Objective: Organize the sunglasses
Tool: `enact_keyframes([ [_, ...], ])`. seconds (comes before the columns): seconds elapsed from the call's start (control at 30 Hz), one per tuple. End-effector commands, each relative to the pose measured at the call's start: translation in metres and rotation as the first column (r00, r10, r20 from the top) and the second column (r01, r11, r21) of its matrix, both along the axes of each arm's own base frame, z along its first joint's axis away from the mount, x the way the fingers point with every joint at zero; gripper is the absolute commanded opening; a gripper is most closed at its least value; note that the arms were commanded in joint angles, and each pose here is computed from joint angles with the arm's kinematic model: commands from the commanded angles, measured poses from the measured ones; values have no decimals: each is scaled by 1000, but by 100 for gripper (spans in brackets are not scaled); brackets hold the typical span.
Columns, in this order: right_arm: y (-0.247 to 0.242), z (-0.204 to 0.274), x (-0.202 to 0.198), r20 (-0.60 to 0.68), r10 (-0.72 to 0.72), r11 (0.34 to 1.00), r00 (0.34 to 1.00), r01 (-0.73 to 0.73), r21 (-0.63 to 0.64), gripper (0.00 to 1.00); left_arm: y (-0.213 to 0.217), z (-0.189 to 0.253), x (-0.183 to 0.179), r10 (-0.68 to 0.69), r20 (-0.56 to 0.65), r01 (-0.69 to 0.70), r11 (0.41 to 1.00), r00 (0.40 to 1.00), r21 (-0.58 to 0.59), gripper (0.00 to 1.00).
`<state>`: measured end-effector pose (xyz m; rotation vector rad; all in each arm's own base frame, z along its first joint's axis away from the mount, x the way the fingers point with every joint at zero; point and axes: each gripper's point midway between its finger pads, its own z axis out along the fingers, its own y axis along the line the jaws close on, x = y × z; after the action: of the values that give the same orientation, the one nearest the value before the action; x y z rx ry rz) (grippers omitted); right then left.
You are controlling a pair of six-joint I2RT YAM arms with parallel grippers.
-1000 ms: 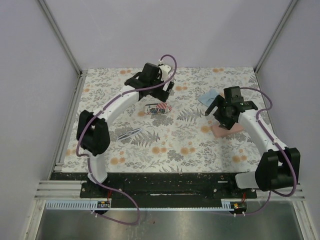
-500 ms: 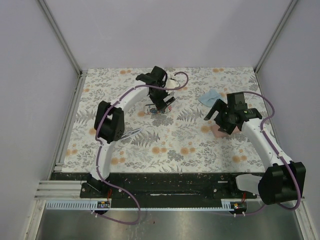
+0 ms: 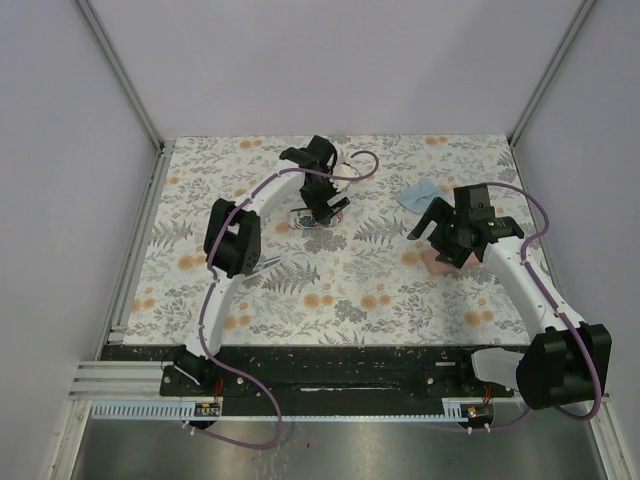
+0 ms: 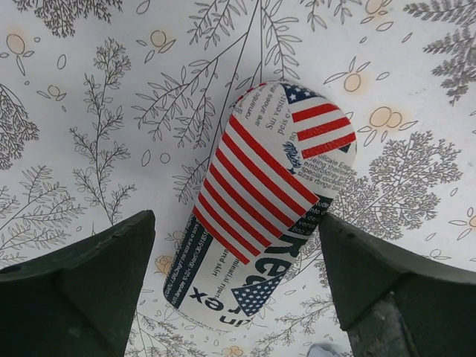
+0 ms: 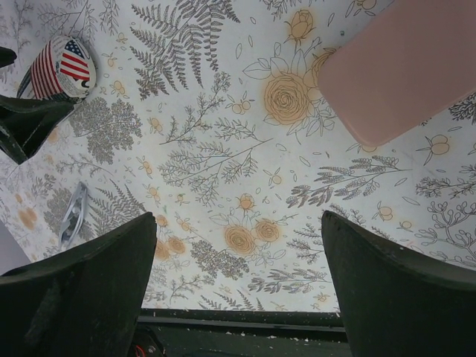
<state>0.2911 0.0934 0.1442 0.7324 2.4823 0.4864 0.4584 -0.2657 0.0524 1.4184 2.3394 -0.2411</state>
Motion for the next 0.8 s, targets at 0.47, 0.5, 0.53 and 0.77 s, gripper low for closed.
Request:
enact_keyframes([
  [0.47, 15, 13, 6, 47, 20, 997, 999, -24, 80, 99, 14, -2, -35, 65, -228, -65, 998, 972, 7, 34],
  [0.5, 15, 13, 6, 47, 18, 996, 999, -22, 82, 99, 11, 4, -37, 67, -239, -74, 997, 969, -19, 28],
  [0.53, 14, 14, 6, 51, 17, 996, 999, -22, 82, 100, 7, 10, -41, 61, -250, -76, 996, 966, -50, 26],
  [0.77, 16, 14, 2, 59, 23, 995, 998, -29, 96, 99, -38, 79, -58, 72, -317, -184, 922, 946, -342, 15],
])
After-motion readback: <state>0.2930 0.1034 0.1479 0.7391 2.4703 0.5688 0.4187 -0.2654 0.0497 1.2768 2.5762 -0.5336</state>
